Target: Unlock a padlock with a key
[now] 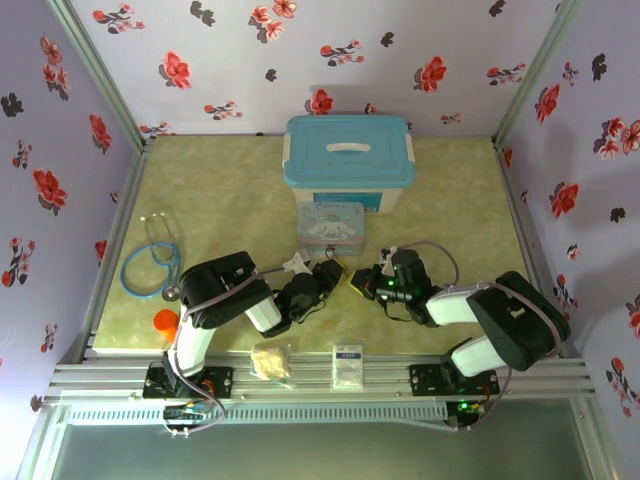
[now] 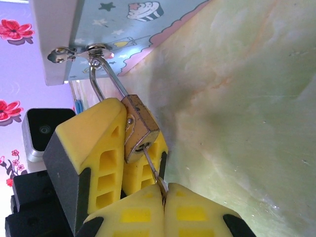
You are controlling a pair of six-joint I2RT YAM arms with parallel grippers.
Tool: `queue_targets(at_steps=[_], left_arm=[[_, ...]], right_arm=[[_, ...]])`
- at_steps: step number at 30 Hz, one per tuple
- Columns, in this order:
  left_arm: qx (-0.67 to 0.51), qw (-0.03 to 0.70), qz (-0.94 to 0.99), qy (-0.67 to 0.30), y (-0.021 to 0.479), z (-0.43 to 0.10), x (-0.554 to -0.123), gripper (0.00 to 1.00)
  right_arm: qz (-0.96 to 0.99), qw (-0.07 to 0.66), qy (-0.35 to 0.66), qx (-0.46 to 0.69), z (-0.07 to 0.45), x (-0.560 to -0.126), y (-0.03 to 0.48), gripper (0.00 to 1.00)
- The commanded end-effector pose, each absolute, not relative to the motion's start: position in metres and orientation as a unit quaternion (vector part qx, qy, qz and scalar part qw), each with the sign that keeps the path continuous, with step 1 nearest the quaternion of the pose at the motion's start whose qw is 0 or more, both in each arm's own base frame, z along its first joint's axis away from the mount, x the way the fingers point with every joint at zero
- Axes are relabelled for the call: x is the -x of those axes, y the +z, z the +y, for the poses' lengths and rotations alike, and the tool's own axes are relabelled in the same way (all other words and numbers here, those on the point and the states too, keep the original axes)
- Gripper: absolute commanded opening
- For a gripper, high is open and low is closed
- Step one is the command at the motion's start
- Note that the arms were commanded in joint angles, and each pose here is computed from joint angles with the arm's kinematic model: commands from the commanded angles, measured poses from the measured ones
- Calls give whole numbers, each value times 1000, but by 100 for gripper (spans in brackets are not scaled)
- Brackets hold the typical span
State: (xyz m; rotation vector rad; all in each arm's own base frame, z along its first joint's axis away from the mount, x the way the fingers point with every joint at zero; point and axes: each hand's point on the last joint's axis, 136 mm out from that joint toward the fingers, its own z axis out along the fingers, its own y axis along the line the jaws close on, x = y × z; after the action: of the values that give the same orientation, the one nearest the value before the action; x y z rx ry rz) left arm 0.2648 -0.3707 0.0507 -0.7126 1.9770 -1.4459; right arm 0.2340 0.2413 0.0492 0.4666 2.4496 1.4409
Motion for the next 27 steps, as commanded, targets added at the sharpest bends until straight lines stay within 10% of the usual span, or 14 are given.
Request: queue_targets(at_steps=[1, 27], left_arm=[[192, 213, 767, -575, 52, -406, -218, 0], [233, 245, 765, -549, 41, -377, -243, 0]], right_arm=[[775, 217, 582, -119, 261, -277, 119, 0], [807, 165, 538, -176, 223, -232, 70, 0]])
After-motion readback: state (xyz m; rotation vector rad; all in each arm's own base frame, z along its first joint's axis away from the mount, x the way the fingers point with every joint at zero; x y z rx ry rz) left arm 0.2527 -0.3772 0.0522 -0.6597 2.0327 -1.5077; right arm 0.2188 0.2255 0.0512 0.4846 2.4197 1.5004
